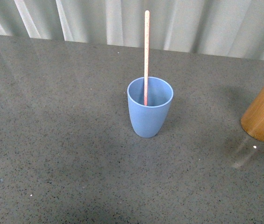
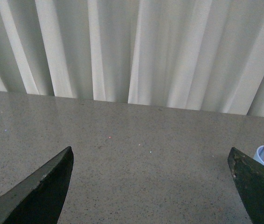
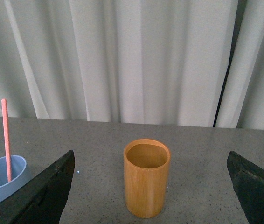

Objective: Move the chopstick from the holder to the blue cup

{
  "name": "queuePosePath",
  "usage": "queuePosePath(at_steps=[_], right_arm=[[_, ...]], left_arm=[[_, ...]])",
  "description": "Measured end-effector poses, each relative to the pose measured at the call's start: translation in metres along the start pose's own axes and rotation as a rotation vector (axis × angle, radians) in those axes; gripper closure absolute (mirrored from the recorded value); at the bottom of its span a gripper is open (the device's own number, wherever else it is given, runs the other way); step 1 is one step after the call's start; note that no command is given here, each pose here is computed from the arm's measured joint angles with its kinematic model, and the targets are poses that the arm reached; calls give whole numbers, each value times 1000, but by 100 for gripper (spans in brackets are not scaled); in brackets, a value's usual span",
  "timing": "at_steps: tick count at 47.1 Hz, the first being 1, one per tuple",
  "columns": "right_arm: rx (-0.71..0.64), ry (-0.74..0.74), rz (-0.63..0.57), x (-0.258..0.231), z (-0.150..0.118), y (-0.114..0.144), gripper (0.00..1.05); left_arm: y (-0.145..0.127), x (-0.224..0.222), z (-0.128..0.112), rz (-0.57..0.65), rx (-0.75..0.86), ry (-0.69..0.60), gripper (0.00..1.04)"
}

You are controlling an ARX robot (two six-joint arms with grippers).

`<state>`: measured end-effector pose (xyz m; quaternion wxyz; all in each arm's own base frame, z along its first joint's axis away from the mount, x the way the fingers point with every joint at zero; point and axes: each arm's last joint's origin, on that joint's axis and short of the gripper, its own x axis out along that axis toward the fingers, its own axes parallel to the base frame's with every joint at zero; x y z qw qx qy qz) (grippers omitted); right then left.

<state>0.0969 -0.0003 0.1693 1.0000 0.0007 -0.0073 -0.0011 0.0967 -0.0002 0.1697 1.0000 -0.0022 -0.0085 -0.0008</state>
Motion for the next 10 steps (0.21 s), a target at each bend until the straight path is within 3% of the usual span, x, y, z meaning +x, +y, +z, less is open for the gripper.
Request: queuePosePath(at_steps=[10], right_arm=[[0, 0, 0, 0, 0, 0, 10]], left_arm=[[0, 0, 0, 0, 0, 0, 7]])
